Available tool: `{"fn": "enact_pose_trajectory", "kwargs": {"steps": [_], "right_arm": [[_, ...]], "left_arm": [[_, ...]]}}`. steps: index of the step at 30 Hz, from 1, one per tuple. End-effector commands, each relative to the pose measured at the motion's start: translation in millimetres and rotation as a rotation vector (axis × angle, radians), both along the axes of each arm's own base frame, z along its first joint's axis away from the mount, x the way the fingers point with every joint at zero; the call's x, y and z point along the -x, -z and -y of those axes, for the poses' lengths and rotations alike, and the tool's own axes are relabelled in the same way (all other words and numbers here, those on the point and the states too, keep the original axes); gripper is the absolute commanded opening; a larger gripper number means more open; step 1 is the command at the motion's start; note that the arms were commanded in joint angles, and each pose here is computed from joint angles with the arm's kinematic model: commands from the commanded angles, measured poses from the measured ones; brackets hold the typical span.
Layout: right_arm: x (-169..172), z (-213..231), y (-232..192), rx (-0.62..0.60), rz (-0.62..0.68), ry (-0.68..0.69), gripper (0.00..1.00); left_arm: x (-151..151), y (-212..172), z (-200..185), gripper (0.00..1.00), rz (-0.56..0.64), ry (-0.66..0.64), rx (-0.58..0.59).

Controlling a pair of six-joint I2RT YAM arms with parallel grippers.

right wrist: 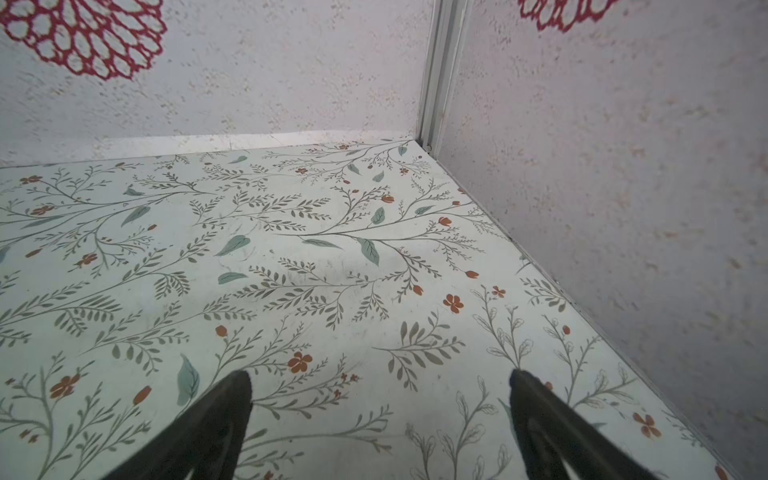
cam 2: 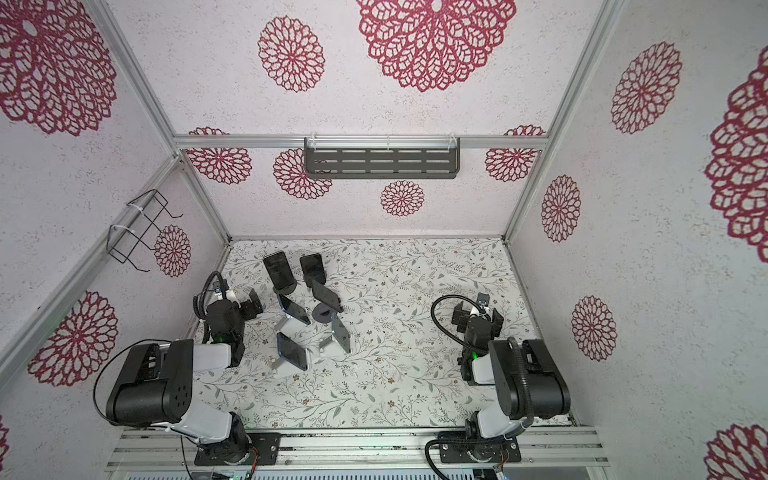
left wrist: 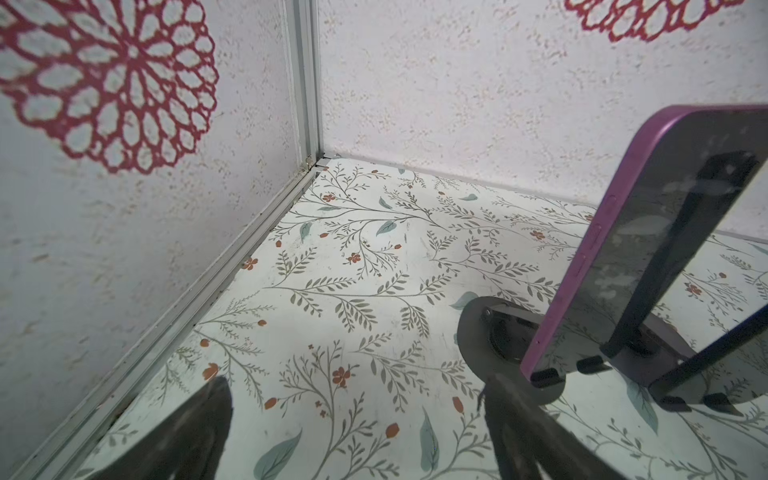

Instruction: Remove the phone from the phone stand

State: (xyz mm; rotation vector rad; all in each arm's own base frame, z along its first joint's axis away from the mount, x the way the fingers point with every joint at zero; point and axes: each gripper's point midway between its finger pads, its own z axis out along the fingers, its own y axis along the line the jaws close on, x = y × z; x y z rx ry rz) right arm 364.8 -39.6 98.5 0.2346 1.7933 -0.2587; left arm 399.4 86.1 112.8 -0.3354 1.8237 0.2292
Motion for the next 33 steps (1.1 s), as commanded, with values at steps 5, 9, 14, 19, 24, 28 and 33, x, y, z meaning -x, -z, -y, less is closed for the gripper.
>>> {"fn": "enact_pose_trajectory", "kwargs": {"steps": [5,9,14,19,24,28,33], "right_arm": [[-6,0,-17,-0.008,0.065,-0.003,0.99],[-6,0,-17,-0.01,0.066,-0.004,0.99],[-7,0,-17,-0.012,0.064,-0.005,0.99],[-7,-1,-17,-0.015,0.064,-0.006,0.99],[-8,-1,-16,-0.017,0.058,-0.007,0.99],[-8,0,-15,-0.02,0.055,-0.008,0.99],[-19,0,-32,-0.018,-0.012,-0.006,0.99]], "left_arm": [[-2,-8,2,0.97,0.025,0.009,-0.017],[-2,-8,2,0.97,0.026,0.01,-0.017],[-2,-8,2,0.97,0.026,0.011,-0.017],[-2,-8,2,0.97,0.024,0.01,-0.016],[-3,-6,1,0.97,0.017,0.013,-0.01],[-3,-6,1,0.97,0.018,0.016,-0.004],[2,-35,-7,0.97,0.023,-0.052,-0.011]]}}
